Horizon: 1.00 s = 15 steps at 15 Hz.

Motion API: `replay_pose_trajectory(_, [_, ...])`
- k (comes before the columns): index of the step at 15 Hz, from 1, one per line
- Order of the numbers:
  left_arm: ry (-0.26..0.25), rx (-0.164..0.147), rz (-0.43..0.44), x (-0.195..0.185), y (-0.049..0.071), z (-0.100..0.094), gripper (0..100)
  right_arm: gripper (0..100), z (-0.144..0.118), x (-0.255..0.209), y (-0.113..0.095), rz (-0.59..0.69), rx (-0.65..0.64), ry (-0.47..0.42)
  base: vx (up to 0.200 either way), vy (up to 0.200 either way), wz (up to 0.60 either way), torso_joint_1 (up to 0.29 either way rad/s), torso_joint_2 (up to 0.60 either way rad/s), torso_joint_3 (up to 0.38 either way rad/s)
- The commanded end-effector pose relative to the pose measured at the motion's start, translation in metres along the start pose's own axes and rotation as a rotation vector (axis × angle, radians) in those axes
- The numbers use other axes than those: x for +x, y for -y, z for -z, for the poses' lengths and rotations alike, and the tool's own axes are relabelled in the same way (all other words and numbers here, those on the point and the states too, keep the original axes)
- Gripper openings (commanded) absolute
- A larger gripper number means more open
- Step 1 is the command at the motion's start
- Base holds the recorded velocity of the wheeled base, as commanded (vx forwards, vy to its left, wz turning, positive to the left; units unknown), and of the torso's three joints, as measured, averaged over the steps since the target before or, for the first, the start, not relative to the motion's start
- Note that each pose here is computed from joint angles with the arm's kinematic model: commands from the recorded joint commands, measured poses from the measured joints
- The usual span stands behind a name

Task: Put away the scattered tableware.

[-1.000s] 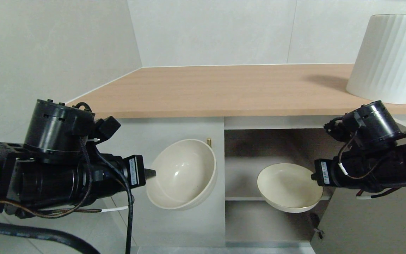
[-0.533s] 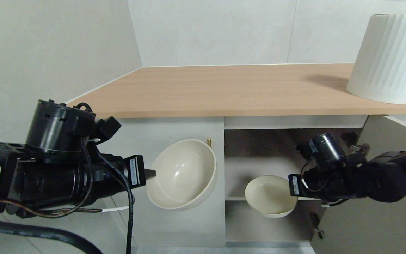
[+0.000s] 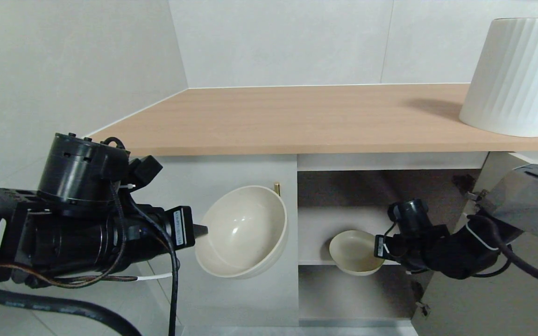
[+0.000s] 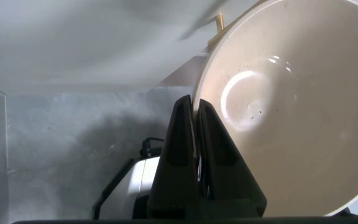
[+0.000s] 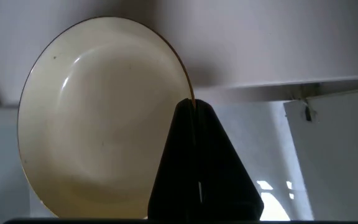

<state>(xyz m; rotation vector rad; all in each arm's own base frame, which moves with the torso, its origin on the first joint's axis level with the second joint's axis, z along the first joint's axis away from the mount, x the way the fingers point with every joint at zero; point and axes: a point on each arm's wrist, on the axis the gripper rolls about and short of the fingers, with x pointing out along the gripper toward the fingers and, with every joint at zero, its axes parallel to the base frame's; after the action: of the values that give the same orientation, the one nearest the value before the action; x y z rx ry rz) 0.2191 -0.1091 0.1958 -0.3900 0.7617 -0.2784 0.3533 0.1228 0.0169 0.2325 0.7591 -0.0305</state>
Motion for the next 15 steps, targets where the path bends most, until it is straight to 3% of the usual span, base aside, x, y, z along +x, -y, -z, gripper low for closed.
replay_pose_trajectory(1, [-0.002,-0.001,-0.001,0.001,0.0,0.0,0,0,0.014,0.019,0.007,0.037,0.007,-0.026,0.0,0.0,0.0,0.0,0.0,0.0])
replay_pose_trajectory(6, [-0.009,-0.001,-0.006,0.003,-0.001,0.001,0,0,0.011,0.041,0.013,0.073,0.042,0.027,0.0,0.0,0.0,0.0,0.0,0.0])
replay_pose_trajectory(15, [-0.024,-0.002,-0.017,0.009,-0.002,0.002,0,0,-0.001,0.065,0.005,0.104,0.1,0.107,0.0,0.0,0.0,0.0,0.0,0.0])
